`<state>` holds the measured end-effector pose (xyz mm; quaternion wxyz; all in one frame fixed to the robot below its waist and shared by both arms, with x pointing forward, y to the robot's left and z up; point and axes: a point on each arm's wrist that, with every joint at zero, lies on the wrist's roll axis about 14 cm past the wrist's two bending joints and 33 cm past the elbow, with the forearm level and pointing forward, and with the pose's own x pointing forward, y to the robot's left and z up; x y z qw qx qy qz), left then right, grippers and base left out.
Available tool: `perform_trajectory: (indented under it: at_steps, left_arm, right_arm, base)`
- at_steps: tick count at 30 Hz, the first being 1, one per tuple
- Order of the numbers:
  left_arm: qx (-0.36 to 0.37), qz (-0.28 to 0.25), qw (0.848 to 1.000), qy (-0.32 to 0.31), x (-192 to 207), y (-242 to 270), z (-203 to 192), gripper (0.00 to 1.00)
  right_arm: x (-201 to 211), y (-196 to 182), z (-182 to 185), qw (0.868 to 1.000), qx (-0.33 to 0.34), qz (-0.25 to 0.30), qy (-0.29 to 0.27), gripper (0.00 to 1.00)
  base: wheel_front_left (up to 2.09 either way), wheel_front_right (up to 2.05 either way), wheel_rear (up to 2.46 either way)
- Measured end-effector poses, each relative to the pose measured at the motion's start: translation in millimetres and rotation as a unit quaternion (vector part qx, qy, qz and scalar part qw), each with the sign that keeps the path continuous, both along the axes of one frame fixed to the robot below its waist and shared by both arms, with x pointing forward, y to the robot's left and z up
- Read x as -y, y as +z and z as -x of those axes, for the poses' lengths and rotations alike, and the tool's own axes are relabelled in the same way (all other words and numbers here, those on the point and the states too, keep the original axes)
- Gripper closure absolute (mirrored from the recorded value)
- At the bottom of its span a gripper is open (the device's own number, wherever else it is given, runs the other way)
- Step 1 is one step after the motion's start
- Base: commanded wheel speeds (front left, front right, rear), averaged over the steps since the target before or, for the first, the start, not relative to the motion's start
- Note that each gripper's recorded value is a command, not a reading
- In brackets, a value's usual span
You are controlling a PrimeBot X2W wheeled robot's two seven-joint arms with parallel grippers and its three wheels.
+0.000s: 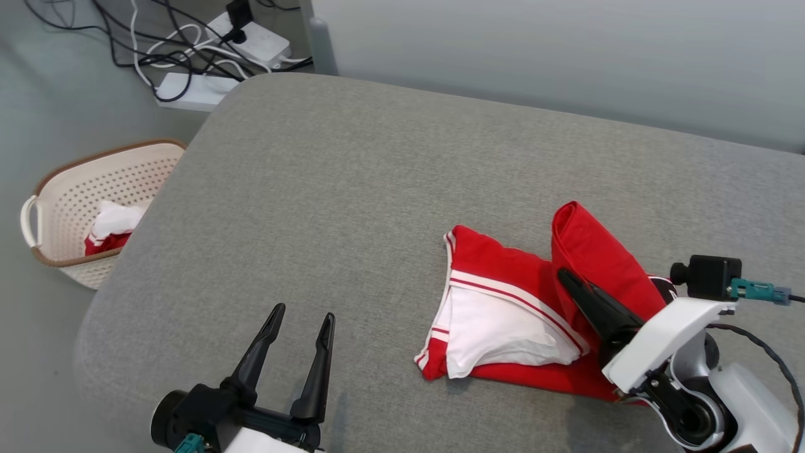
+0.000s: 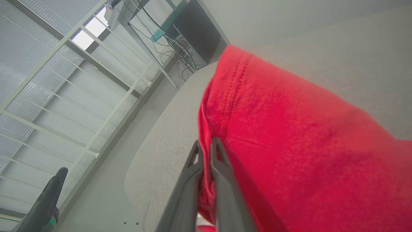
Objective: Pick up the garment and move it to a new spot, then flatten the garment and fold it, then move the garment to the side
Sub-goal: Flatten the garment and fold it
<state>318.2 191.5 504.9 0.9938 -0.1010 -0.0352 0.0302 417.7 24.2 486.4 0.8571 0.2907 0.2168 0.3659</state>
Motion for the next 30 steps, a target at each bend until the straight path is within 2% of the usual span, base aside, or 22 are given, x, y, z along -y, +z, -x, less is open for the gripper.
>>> perform_trajectory:
  at_steps: [14,27,28,30]
  left_arm:
    - [-0.019,0.01,0.999,0.039,-16,-9,12,0.0]
    - [-0.02,0.014,0.999,0.043,-16,-9,10,0.0]
    - [-0.02,0.014,0.999,0.043,-16,-9,11,0.0]
    - [-0.02,0.014,0.999,0.042,-15,-9,11,0.0]
  right_arm:
    - [-53,-16,-2,0.998,-0.021,0.0,0.055,1.0]
    - [-72,-38,9,0.995,-0.044,0.026,0.086,1.0]
    - [-73,-40,11,0.995,-0.046,0.028,0.089,0.81]
    - [-77,-41,13,0.994,-0.051,0.026,0.091,0.0]
  base:
    - [0.0,0.0,0.0]
    - [0.0,0.0,0.0]
    - [0.0,0.0,0.0]
    - [0.0,0.0,0.0]
